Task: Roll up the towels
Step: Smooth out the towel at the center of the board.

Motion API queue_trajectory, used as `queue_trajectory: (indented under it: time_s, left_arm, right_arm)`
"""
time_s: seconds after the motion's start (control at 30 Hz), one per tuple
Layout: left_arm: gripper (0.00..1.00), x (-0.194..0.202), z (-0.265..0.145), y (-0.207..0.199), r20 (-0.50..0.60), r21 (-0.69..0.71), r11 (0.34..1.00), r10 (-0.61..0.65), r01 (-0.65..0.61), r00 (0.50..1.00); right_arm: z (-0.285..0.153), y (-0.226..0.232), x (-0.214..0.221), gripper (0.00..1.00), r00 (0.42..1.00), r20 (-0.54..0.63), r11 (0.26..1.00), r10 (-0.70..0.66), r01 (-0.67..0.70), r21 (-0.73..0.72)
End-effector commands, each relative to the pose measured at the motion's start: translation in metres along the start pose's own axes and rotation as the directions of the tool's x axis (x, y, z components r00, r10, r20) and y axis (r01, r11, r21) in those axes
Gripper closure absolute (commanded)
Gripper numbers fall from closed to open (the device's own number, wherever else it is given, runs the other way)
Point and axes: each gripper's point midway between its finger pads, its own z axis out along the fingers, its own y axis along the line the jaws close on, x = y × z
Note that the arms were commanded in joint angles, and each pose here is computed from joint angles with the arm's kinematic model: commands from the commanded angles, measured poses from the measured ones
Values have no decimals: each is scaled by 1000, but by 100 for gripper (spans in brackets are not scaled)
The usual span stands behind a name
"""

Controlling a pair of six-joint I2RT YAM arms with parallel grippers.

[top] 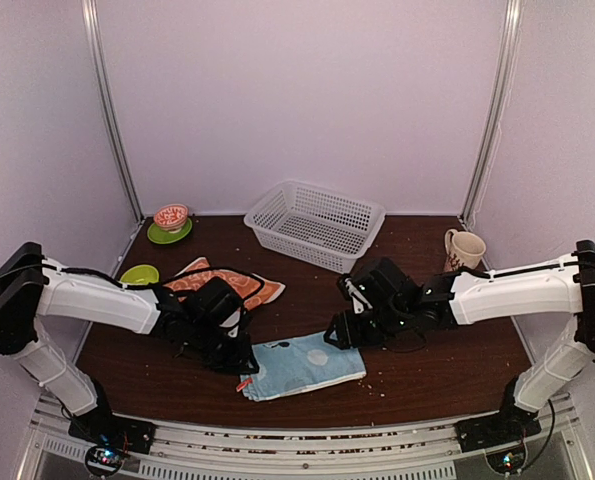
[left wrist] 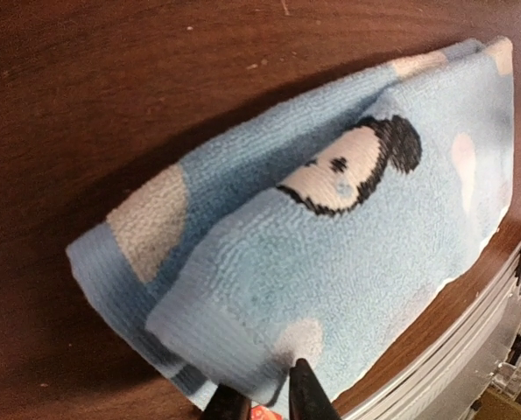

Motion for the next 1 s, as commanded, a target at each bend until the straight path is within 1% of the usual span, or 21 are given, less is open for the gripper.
queue_trajectory:
  time_s: [0.0, 0.03, 0.1, 0.23, 0.4, 0.5, 0.57, 0.7, 0.83, 0.9, 0.97]
  left_arm:
    - [95, -7, -3, 3, 24, -1, 1000, 5, -5, 1000]
    - [100, -7, -5, 5, 26, -8, 1000, 6, -5, 1000]
    - [100, -6, -6, 9, 19, -25, 1000, 15, -14, 1000]
    - [100, 0, -4, 15, -10, -47, 999, 26, -27, 1000]
    - [100, 7, 0, 21, -47, -67, 997, 41, -44, 998]
    - [100, 10, 1, 27, -63, -88, 995, 47, -52, 997]
    - [100, 11, 1, 31, -65, -99, 994, 47, -54, 997]
    - [100, 14, 3, 38, -75, -118, 992, 42, -51, 996]
    - [100, 11, -2, 37, -78, -130, 989, 66, -75, 995]
    - [87, 7, -12, 31, -67, -136, 986, 92, -100, 994]
    - [66, 2, -28, 26, -47, -147, 981, 120, -126, 992]
  right_arm:
    - [-9, -3, -11, 51, 1000, 30, 1000, 1, -2, 31]
    - [-7, -8, -10, 51, 1000, 24, 999, 8, -9, 44]
    - [-2, -15, -7, 53, 1000, 7, 998, 15, -16, 63]
    - [8, -15, -6, 58, 1000, -28, 998, 5, -4, 61]
    - [27, -17, -2, 61, 997, -82, 997, -13, 19, 80]
    - [39, -36, 6, 65, 991, -129, 989, 31, -12, 151]
    - [44, -50, 9, 67, 988, -136, 983, 68, -42, 181]
    - [48, -60, 15, 67, 984, -148, 978, 94, -63, 201]
    - [44, -43, 9, 62, 987, -142, 990, 74, -57, 125]
    - [33, -34, -3, 58, 992, -114, 994, 51, -39, 102]
    - [22, -26, -14, 53, 996, -84, 996, 33, -26, 86]
